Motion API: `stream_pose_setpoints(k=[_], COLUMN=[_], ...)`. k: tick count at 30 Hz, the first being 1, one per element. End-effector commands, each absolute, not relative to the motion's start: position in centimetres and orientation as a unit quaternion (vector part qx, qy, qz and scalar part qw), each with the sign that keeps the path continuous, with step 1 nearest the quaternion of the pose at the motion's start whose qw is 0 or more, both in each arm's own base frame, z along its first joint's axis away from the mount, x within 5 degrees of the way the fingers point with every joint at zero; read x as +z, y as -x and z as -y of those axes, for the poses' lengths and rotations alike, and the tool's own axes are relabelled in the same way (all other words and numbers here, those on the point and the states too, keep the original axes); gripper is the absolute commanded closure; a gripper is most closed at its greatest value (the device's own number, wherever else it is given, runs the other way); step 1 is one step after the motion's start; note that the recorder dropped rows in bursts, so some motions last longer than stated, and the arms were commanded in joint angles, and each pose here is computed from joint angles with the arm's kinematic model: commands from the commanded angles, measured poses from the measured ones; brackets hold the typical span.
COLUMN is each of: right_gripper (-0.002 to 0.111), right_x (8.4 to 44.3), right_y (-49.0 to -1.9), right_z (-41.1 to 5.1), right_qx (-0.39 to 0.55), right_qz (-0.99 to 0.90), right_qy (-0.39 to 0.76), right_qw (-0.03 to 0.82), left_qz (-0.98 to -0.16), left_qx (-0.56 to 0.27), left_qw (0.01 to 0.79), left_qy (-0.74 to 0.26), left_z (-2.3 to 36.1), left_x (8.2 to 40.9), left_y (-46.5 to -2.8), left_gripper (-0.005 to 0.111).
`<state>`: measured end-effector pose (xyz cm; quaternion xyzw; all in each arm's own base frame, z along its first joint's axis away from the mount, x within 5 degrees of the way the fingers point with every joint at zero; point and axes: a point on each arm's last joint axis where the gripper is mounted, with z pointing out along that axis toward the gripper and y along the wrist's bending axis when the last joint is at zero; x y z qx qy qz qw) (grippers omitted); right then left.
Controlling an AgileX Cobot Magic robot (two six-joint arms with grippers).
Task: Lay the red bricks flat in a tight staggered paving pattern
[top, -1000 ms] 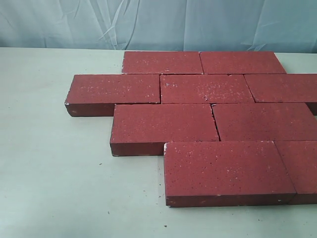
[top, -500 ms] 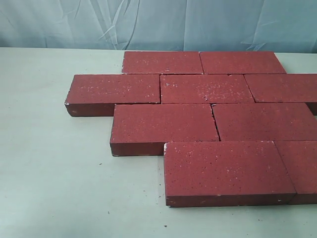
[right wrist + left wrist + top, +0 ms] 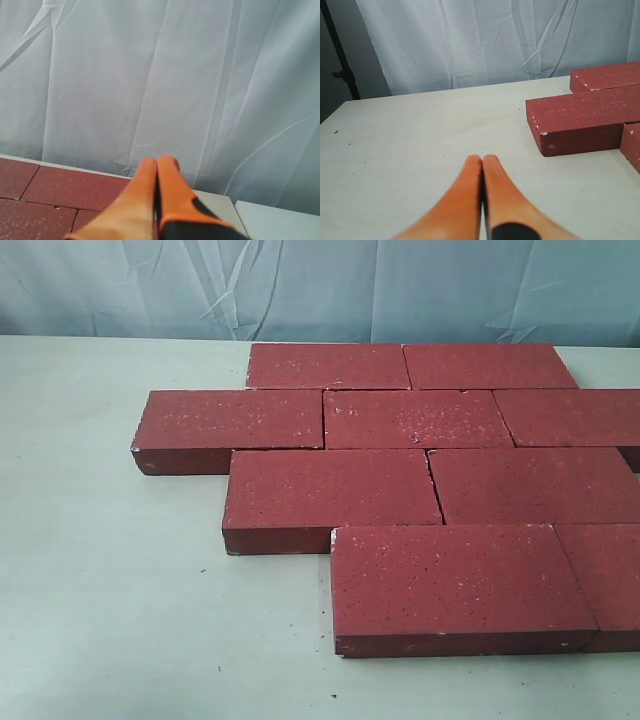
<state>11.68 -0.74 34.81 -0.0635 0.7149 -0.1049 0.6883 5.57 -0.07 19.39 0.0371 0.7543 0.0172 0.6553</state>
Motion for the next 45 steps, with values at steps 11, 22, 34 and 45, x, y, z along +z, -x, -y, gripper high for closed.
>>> stream_pose_setpoints(k=[11,22,34,45], right_gripper=[0.109,0.109,0.109,0.109], right_x=[28.6,23.3,22.1,19.7], right_y=[-7.2,-5.4,-5.1,-5.6], right_z=[0.3,0.2,0.4,0.4], right_qx=[-0.062,-0.052,-0.021,-0.020], right_qz=[-0.704,-0.704,-0.732,-0.737], right_qy=[0.024,0.019,-0.028,-0.029], right_qw=[0.707,0.708,0.680,0.676], left_qz=[-0.755,-0.755,-0.755,-0.755], left_qx=[0.013,0.013,0.013,0.013], left_qw=[0.654,0.654,0.654,0.654], left_qy=[-0.033,-0.033,-0.033,-0.033], left_z=[0.1,0.1,0.1,0.1], left_x=[19.2,19.2,19.2,19.2], left_y=[-5.6,-5.6,-5.6,-5.6], left_gripper=[0.107,0.107,0.107,0.107])
